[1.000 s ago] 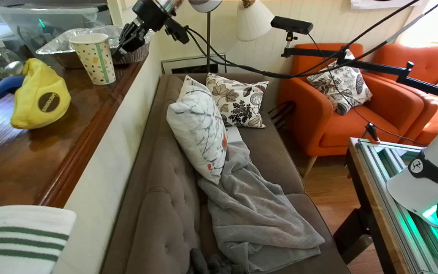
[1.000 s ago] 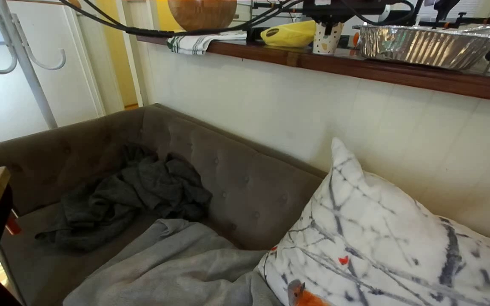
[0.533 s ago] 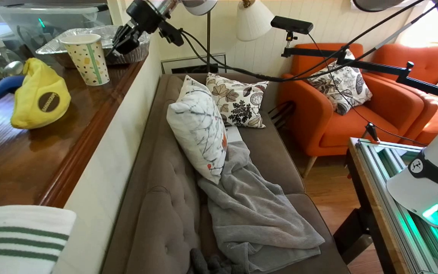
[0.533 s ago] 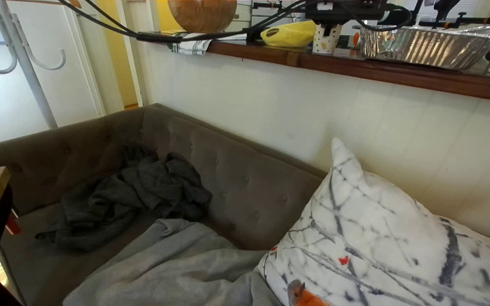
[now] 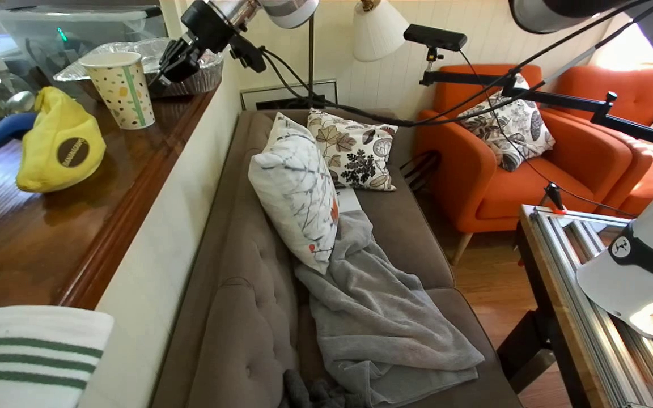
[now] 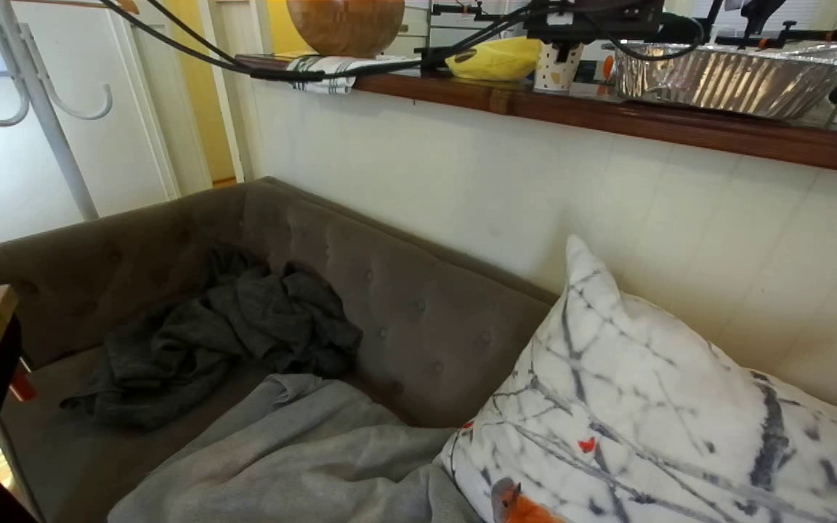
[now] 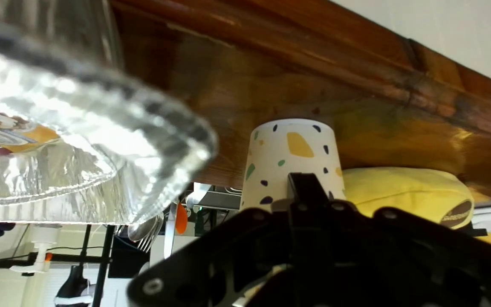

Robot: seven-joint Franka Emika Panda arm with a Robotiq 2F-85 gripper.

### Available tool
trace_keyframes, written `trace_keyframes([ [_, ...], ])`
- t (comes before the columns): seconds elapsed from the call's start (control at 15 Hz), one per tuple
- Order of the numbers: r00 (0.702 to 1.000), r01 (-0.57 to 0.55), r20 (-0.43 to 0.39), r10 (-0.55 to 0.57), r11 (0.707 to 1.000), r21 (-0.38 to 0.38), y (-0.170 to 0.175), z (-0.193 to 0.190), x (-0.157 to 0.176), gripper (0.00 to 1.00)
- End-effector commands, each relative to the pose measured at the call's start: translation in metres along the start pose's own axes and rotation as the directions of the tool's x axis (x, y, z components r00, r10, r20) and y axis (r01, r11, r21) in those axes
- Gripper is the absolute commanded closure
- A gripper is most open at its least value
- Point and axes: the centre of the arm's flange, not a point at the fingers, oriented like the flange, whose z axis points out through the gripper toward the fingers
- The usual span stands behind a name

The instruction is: Push the cup forwards

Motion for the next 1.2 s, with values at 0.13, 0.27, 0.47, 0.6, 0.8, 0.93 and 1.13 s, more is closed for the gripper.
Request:
trace_keyframes([
  [0.13, 1.0, 0.017, -0.026, -0.017, 1.0, -0.003, 0.021, 0.011, 0.011, 1.0],
  [0.27, 0.999, 0.014, -0.032, -0.015, 1.0, -0.007, 0.023, 0.011, 0.011, 1.0],
  [0.47, 1.0, 0.003, -0.009, -0.003, 1.0, 0.011, 0.014, 0.007, 0.008, 1.0],
  [0.6, 1.0, -0.018, 0.01, 0.017, 0.999, 0.037, 0.002, 0.002, 0.004, 1.0],
  [0.8, 0.997, -0.073, 0.036, 0.071, 0.995, 0.066, -0.02, -0.014, -0.003, 1.0],
  [0.93, 0.99, -0.127, 0.065, 0.123, 0.99, 0.066, -0.035, -0.027, -0.006, 1.0],
  [1.13, 0.97, -0.202, 0.144, 0.193, 0.978, 0.048, -0.057, -0.047, -0.006, 1.0],
])
